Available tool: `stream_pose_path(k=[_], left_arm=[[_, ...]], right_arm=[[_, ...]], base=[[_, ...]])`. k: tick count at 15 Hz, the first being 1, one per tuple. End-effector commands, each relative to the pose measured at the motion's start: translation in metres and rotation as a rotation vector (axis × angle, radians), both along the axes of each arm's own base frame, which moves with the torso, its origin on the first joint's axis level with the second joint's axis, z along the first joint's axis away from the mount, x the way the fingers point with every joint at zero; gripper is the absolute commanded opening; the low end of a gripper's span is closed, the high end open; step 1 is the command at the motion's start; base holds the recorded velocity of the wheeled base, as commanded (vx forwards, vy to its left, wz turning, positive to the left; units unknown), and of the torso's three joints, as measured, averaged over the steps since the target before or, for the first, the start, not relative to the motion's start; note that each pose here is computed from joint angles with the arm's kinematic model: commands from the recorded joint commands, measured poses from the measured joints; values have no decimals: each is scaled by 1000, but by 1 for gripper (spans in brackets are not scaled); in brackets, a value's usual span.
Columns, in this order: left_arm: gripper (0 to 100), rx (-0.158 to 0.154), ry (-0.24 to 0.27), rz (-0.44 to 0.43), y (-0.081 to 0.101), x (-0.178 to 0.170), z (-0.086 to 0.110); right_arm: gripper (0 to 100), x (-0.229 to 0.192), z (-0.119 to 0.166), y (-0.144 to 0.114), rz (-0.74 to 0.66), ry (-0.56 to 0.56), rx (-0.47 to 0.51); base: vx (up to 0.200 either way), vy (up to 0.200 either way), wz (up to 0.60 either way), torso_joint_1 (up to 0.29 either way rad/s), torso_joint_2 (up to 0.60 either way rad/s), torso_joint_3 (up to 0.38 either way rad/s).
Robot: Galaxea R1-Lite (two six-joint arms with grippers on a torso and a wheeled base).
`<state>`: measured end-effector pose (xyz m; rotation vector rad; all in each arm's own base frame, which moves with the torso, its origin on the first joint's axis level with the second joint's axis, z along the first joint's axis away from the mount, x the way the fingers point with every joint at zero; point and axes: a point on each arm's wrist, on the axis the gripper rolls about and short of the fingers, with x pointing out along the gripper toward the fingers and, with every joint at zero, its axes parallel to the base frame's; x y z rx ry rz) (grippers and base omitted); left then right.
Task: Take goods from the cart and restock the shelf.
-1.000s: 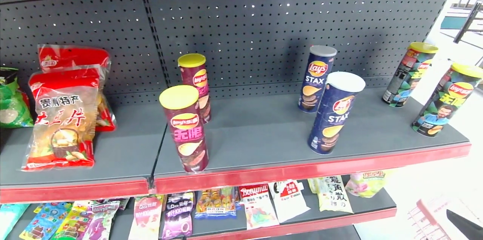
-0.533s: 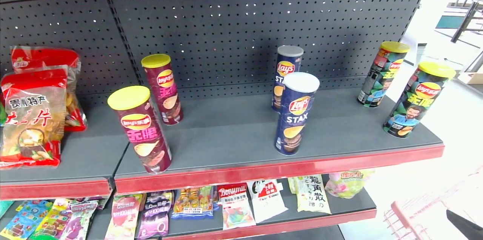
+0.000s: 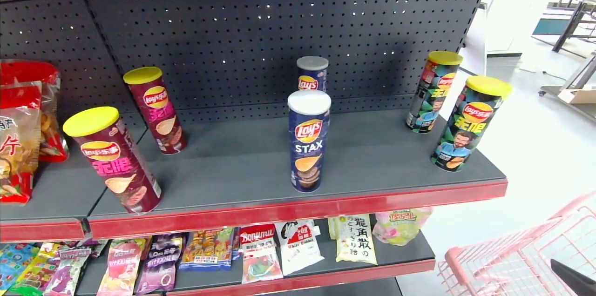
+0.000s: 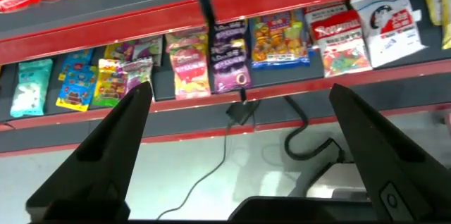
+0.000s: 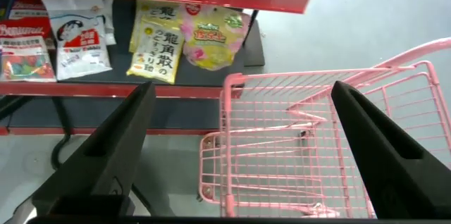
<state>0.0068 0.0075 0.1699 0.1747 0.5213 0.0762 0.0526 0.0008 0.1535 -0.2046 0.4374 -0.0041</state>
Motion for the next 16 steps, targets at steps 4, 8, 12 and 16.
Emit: stream_pose_path(k=[4,8,12,16], left_arm=[[100,-9,-24,6,2,-5,-2],[100,-87,12,298,2,-2,-12],[100,-129,-168,304,3,-20,-53],[100,-98,-354,116,3,-26,-82]], right_arm=[[100,-9,3,-2,-40,-59,2],[100,-36,-3,-4,-140,-131,-4],[100,-64,-45,-2,-112,-226,2],[100,-78,-64,-2,-38,-341,17]], base=[[0,0,0,0,0,0],[0,0,0,0,0,0],[0,0,0,0,0,0],[0,0,0,0,0,0]])
